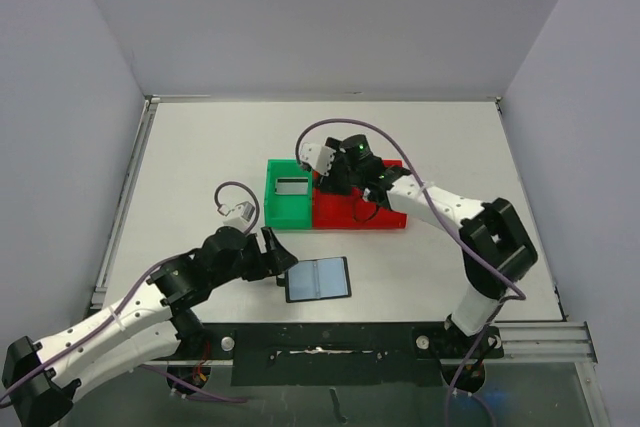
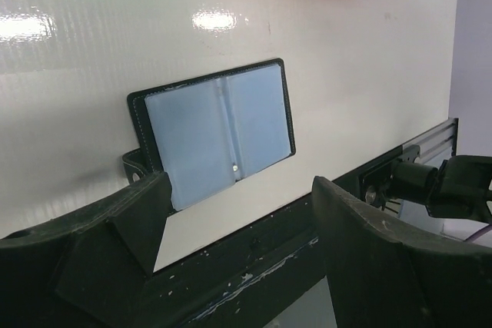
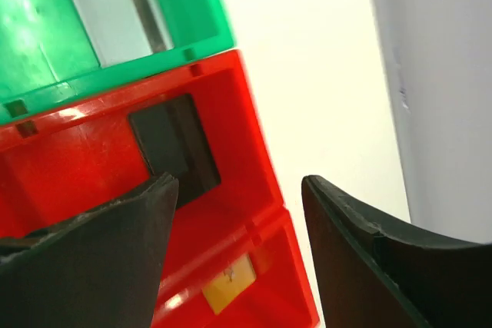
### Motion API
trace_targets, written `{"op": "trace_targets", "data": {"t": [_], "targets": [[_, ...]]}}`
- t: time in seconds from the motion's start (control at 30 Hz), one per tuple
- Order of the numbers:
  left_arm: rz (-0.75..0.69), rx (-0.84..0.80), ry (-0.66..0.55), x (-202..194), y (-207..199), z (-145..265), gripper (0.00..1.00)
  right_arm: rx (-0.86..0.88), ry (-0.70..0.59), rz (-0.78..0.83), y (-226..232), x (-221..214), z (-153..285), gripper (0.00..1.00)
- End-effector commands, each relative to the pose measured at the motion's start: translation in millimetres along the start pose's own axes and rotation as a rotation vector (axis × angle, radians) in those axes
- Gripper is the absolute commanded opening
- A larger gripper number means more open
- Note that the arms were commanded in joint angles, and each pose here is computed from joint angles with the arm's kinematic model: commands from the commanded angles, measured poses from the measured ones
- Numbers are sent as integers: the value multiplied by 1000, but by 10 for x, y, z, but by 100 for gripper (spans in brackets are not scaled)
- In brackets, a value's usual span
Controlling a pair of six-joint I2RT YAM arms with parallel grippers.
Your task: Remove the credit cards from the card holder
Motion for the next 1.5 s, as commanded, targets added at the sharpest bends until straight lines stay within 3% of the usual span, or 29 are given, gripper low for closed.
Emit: {"op": "trace_targets", "data": {"t": [0.0, 0.07, 0.13, 0.23, 0.33, 0.4, 0.5, 0.8, 1.07, 1.47], "targets": [[-17, -131, -17, 126, -340, 27, 73, -238, -246, -313, -316, 430, 617, 68], [-18, -138, 5, 92, -351, -18, 73, -322, -270, -631, -279, 382, 822, 84], [-19, -137, 30, 50, -350, -65, 73, -353, -213, -965, -199, 273, 992, 98], [-17, -107, 61, -5, -308, -134, 73, -157, -124, -1201, 146, 179, 1085, 98], [-7, -78, 75, -41, -264, -201, 73, -4, -236, -1324, 491, 259, 1186, 98], [0, -53, 85, -68, -234, -253, 72, 32, -253, -1430, 715, 236, 1224, 98], [6, -21, 95, -118, -184, -324, 71, 20, -138, -1591, 1030, 71, 1204, 99], [12, 38, 105, -192, -83, -461, 69, 68, -22, -1645, 1564, 197, 1176, 63], [22, 63, 129, -272, 12, -569, 62, 152, 103, -1648, 1835, 143, 1044, 41], [24, 168, 167, -395, 256, -653, 56, 190, 231, -1601, 2096, 94, 934, 37]]}}
Point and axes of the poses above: each gripper's point midway between its finger pads, its own z axis back along the fingers, its own y axis along the line the jaws close on, x = y × z, the point moved 5 cm from there along z, back along the fingers, and after that the axes turned 5 degrees about z, right-handed, at the moved point
